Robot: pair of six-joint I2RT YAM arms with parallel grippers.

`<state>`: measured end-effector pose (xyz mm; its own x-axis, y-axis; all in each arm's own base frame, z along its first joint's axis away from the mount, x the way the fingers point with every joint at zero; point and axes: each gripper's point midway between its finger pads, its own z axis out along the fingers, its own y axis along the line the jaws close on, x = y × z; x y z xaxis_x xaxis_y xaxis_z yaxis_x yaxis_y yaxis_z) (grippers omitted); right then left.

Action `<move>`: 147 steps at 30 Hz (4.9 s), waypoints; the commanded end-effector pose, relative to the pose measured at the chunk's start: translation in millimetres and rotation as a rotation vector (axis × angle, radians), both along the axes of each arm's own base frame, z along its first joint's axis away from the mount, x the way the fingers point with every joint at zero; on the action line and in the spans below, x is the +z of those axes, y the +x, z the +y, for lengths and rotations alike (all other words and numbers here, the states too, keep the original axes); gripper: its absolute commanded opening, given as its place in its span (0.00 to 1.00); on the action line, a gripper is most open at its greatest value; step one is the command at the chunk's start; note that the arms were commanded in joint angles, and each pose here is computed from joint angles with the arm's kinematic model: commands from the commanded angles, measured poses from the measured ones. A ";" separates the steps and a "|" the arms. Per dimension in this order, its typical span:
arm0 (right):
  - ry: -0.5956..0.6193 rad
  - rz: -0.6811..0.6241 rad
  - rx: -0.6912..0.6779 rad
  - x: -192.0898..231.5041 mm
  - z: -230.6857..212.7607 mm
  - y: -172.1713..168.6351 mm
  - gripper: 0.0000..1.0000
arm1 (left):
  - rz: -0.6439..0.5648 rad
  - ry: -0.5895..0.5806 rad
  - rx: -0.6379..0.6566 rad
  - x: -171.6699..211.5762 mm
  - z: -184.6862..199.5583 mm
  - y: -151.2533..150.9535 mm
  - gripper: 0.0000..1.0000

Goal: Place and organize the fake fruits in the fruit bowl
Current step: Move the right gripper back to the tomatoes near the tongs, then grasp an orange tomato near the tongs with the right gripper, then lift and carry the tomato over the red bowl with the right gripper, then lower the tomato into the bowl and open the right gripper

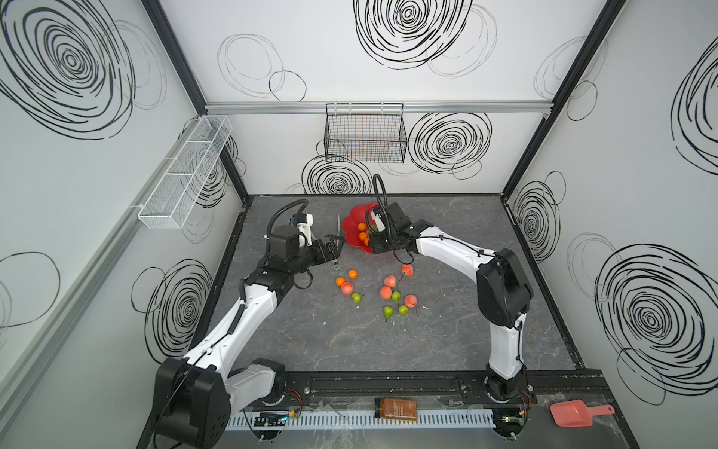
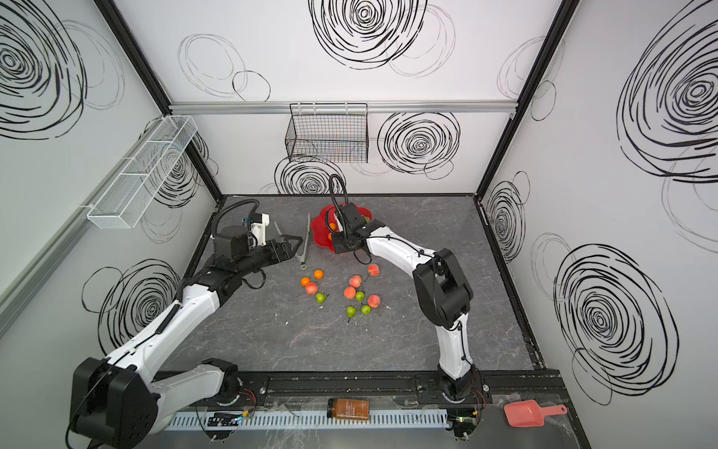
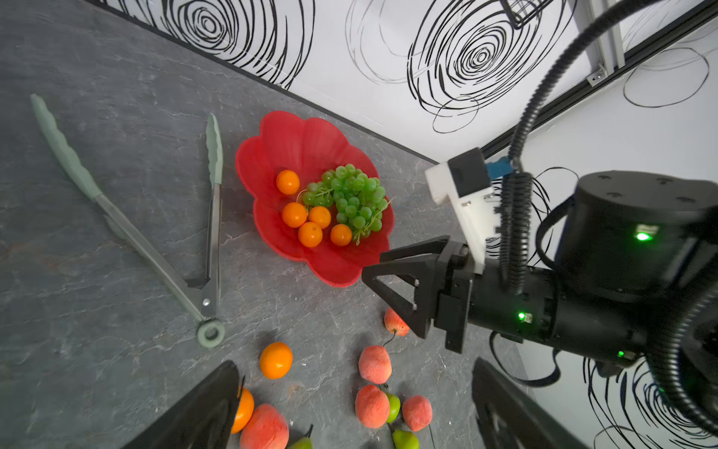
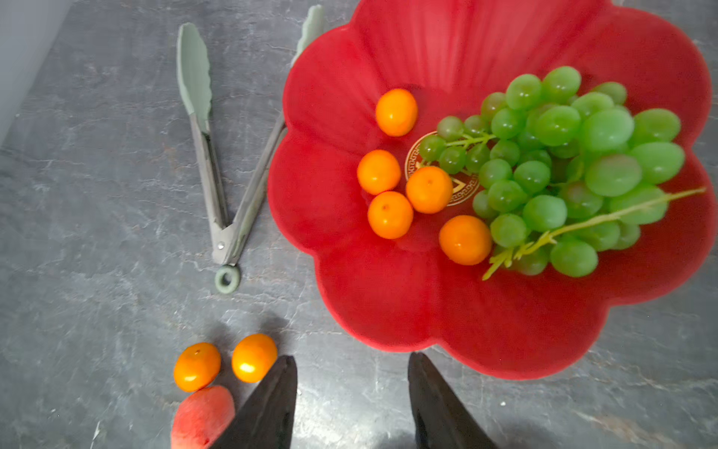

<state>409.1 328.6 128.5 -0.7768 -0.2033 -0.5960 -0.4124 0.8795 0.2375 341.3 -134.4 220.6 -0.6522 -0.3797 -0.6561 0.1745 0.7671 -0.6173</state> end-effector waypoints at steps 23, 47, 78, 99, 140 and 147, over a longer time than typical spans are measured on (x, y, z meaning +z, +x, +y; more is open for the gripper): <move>0.027 0.101 -0.077 -46.9 64.7 -53.2 0.53 | 0.075 0.070 0.140 -43.0 67.3 -42.9 0.96; -0.142 0.169 -0.078 -98.8 71.9 -41.3 0.51 | 0.084 0.058 0.135 -46.3 68.4 -41.9 0.96; -0.104 0.151 -0.063 -77.3 62.1 -50.1 0.38 | 0.087 0.061 0.101 -42.1 56.5 -40.2 0.96; 0.014 0.071 -0.166 -6.1 -5.0 -29.2 0.37 | 0.015 0.055 0.006 -1.7 -8.0 -7.0 0.96; -0.035 0.160 -0.186 -61.6 -22.9 62.7 0.42 | 0.051 -0.027 -0.092 -30.4 -21.9 62.4 0.96; -0.031 0.152 -0.190 -58.5 -23.3 63.5 0.46 | 0.053 -0.017 -0.076 -30.9 -18.8 63.1 0.96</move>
